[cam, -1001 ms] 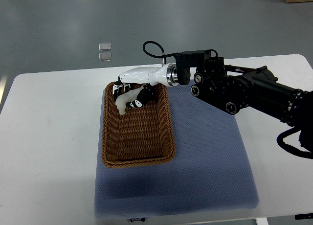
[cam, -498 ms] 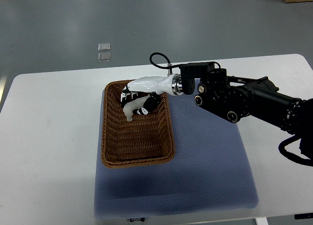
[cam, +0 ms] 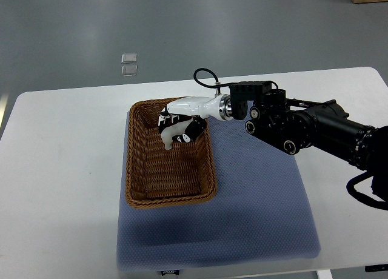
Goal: Place white bear in brown basket with right hand
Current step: 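Lower the bear into the basket and open the right hand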
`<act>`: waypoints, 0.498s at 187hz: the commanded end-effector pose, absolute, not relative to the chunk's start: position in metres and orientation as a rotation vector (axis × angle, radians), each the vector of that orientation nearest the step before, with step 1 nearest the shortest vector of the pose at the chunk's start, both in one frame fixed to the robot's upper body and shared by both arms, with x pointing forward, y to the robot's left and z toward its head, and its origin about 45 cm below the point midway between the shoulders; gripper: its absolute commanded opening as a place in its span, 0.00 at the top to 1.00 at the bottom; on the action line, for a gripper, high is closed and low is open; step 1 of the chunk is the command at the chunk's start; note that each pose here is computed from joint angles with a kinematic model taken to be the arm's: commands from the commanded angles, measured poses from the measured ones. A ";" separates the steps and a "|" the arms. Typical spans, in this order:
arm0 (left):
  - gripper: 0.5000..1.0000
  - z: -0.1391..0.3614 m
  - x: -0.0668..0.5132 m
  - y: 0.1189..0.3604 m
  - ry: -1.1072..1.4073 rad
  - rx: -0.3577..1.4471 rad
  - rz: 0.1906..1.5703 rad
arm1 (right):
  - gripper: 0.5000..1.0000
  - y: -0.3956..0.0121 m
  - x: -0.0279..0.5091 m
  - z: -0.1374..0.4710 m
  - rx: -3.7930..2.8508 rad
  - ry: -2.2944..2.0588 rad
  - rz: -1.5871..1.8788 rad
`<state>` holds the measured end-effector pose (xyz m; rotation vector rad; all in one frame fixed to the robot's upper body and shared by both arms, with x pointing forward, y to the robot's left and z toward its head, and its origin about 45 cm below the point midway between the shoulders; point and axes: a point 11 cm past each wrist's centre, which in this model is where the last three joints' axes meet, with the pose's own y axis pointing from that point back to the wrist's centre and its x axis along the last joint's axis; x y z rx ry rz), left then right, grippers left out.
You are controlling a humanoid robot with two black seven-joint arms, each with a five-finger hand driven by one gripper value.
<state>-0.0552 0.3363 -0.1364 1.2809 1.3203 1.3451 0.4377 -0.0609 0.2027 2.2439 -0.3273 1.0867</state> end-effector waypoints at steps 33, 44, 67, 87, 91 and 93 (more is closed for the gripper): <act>0.00 -0.136 -0.055 0.336 1.320 1.281 1.345 | 1.00 -0.064 0.436 0.197 2.246 -0.343 1.076; 0.00 -0.136 -0.055 0.336 1.320 1.281 1.345 | 1.00 -0.064 0.436 0.195 2.246 -0.345 1.073; 0.00 -0.136 -0.055 0.336 1.320 1.281 1.345 | 1.00 -0.065 0.432 0.189 2.255 -0.344 1.055; 0.00 -0.136 -0.055 0.336 1.320 1.281 1.345 | 1.00 -0.067 0.430 0.184 2.260 -0.341 1.038; 0.00 -0.136 -0.055 0.336 1.320 1.281 1.345 | 1.00 -0.067 0.430 0.184 2.260 -0.341 1.038; 0.00 -0.136 -0.055 0.336 1.320 1.281 1.345 | 1.00 -0.067 0.430 0.184 2.260 -0.341 1.038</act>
